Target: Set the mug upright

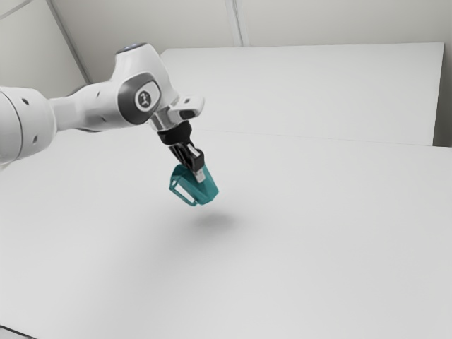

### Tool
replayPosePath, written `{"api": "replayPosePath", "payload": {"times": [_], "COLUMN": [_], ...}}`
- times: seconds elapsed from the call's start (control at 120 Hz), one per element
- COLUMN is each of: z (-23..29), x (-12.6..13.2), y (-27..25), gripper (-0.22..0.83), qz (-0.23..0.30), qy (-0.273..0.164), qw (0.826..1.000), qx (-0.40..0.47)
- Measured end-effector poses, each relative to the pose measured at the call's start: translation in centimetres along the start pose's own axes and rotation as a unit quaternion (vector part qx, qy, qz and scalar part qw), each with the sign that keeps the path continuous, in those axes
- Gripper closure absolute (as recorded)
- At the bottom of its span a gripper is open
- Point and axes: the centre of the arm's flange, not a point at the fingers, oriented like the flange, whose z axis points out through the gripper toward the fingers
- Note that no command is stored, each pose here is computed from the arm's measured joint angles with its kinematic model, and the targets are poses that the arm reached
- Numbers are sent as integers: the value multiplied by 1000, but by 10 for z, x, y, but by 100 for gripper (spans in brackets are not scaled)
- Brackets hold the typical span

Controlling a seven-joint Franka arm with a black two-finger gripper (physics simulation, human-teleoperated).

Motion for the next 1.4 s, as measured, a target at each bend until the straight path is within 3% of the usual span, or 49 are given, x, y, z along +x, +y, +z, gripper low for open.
{"api": "replayPosePath", "payload": {"times": [0.525,1.217,1.4], "z": [22,73,70], "x": [10,22,23], "y": [-22,-38,-38], "gripper": [78,79,40], "qz": [-40,-80,-83], "qy": [-49,-81,-75], "qw": [993,988,988], "qx": [95,104,102]}}
